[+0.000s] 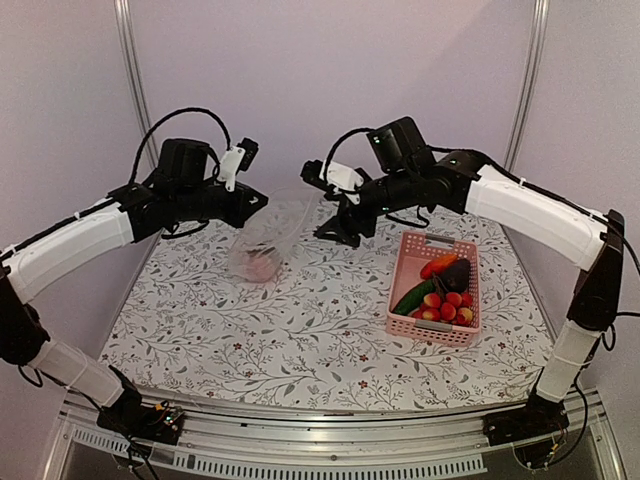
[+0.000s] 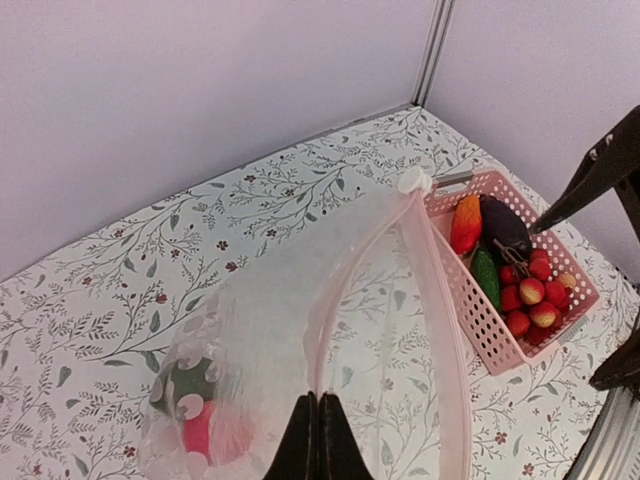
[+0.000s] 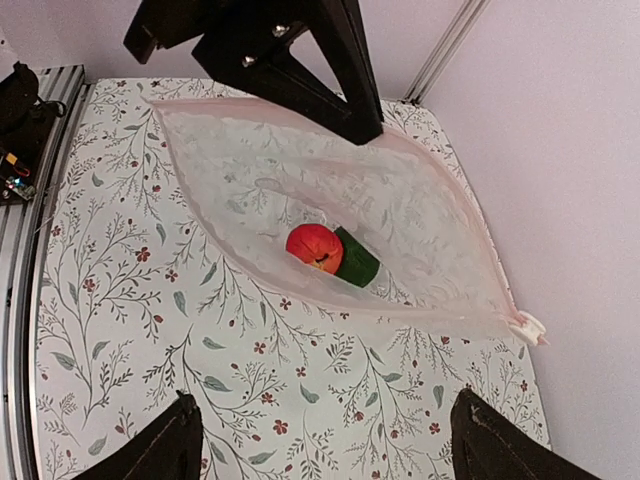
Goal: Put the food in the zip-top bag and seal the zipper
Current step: Pick up the fake fruit from the bin.
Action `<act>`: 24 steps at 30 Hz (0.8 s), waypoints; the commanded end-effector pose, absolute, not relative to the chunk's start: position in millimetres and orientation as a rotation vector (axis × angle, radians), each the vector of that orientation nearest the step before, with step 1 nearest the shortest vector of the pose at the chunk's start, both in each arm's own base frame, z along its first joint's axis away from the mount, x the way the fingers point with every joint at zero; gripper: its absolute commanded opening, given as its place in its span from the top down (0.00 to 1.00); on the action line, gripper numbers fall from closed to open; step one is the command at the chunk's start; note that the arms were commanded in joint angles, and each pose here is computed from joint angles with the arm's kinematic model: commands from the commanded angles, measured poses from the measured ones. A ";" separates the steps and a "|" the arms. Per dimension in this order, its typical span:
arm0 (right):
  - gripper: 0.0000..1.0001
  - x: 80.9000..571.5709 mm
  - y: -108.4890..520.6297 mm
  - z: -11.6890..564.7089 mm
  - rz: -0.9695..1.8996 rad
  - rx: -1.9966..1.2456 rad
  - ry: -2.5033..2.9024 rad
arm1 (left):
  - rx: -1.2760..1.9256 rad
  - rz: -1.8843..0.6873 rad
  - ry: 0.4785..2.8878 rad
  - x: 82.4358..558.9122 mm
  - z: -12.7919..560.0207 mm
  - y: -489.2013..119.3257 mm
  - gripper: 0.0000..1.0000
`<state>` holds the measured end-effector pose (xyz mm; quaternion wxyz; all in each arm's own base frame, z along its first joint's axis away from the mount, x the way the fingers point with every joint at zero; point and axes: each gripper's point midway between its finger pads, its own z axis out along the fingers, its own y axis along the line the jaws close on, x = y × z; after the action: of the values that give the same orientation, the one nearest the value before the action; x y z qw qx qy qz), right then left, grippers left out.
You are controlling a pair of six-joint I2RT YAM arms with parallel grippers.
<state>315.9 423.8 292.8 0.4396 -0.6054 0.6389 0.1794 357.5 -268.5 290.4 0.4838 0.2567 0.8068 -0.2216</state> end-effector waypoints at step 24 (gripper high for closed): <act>0.41 355.5 151.1 169.8 0.278 -0.964 2.239 | 0.596 -0.541 1.979 366.2 283.0 -262.6 1.00</act>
<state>359.5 156.0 185.8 0.3586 -0.3993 0.8397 0.0830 366.7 -261.8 284.4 0.4870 0.2448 0.8097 -0.2175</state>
